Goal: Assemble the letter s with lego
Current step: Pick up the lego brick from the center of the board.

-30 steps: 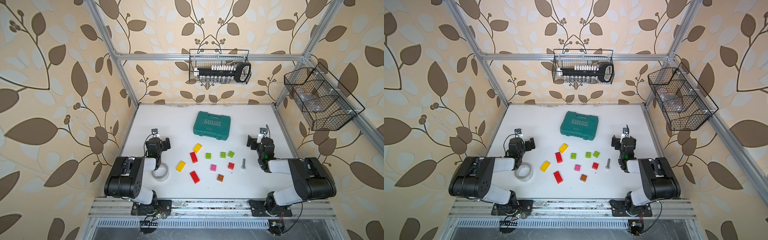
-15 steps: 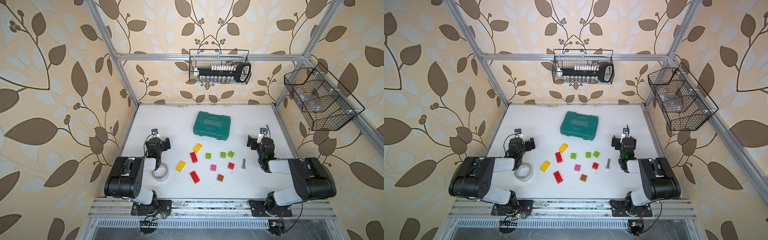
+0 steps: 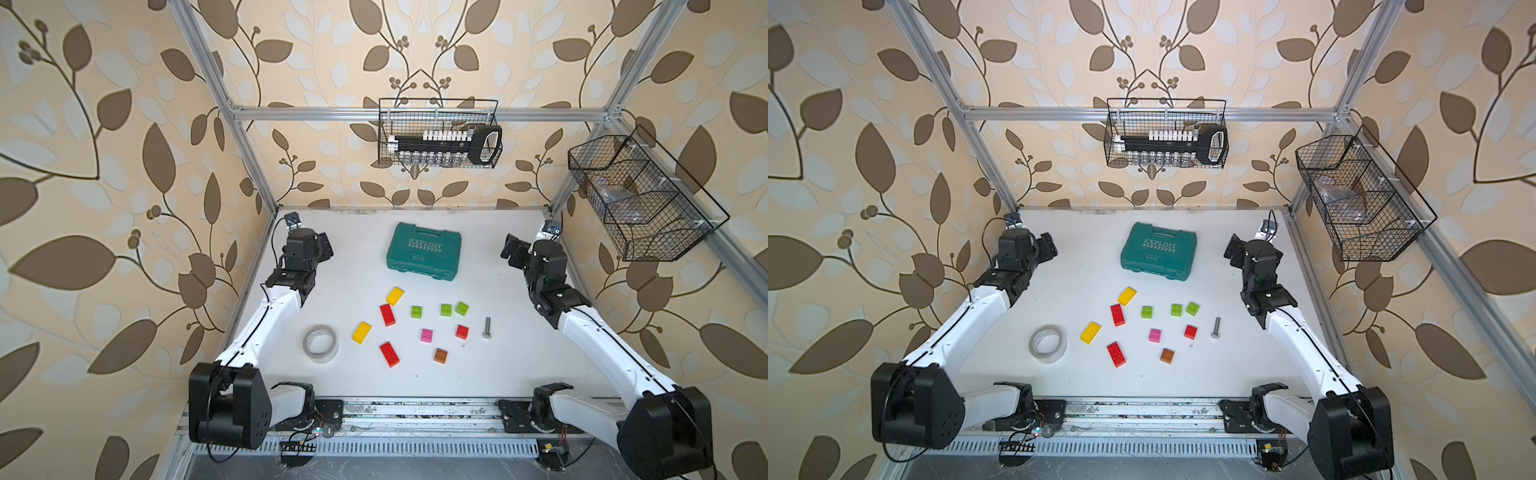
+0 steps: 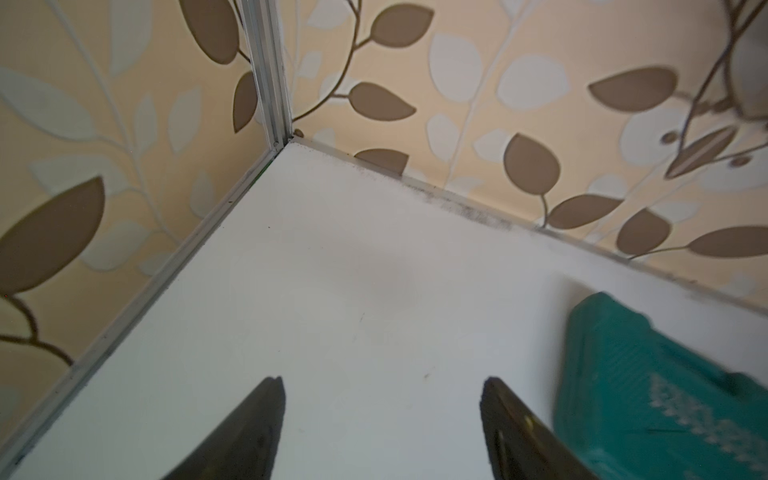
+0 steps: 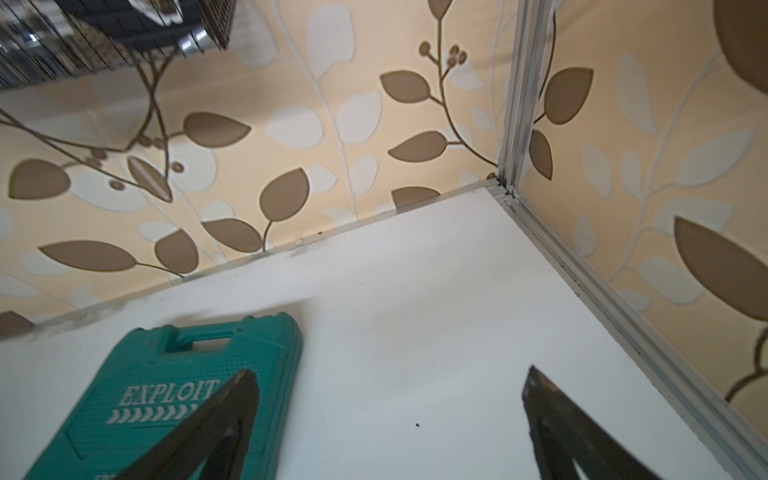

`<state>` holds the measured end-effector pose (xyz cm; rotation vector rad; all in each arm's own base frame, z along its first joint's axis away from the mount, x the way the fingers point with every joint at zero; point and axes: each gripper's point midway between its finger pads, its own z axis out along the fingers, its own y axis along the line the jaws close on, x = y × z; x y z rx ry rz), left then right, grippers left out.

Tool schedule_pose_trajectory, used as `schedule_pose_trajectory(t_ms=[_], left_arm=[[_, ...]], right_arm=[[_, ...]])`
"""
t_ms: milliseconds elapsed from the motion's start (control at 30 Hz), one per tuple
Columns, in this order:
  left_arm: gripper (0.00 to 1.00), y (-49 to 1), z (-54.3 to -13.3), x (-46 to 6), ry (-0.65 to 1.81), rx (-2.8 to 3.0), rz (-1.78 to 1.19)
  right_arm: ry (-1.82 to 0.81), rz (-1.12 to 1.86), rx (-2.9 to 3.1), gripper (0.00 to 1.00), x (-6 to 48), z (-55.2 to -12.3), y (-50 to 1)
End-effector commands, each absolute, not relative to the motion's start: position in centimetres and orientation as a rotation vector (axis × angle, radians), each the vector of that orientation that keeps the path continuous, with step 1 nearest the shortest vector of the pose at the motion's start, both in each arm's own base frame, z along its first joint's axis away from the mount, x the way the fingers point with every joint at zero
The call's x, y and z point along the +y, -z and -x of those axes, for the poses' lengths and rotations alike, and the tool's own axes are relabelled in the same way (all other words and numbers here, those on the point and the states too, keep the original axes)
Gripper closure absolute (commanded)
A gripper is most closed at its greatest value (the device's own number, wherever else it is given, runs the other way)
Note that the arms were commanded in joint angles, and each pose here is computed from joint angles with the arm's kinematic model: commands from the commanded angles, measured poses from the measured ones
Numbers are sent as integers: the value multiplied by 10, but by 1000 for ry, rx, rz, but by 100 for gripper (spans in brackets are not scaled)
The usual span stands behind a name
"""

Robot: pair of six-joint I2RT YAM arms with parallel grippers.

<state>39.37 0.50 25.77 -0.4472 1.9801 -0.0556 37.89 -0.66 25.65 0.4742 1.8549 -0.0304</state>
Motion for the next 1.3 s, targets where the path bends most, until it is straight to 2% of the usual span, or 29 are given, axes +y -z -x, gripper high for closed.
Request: schedule_pose_trajectory(t_ms=[0,200,333,433,600,833,1033,1267], left_arm=[[32,-225,-331,-25,112,2283,491],[47,-204,-263,-83,245,2500,405],[48,-177,-228,-131,310,2624,388],[43,-159,-217,-167,251,2677,361],[39,-110,-219,-211,155,2830,395],[30,-85,-235,-215,28,2862,426],[29,-59,-252,-229,38,2955,415],[29,-50,-269,-220,32,2972,451]], right_arm=[[15,-592,2141,3,0,-343,-215],[-158,-453,2349,3,43,-309,-214],[-266,-399,2445,3,62,-285,-204],[-308,-381,2477,3,67,-273,-202],[-330,-334,2510,3,70,-262,-201],[-308,-250,2506,3,67,-251,-206],[-312,-231,2532,3,69,-249,-198],[-294,-203,2543,3,69,-250,-196]])
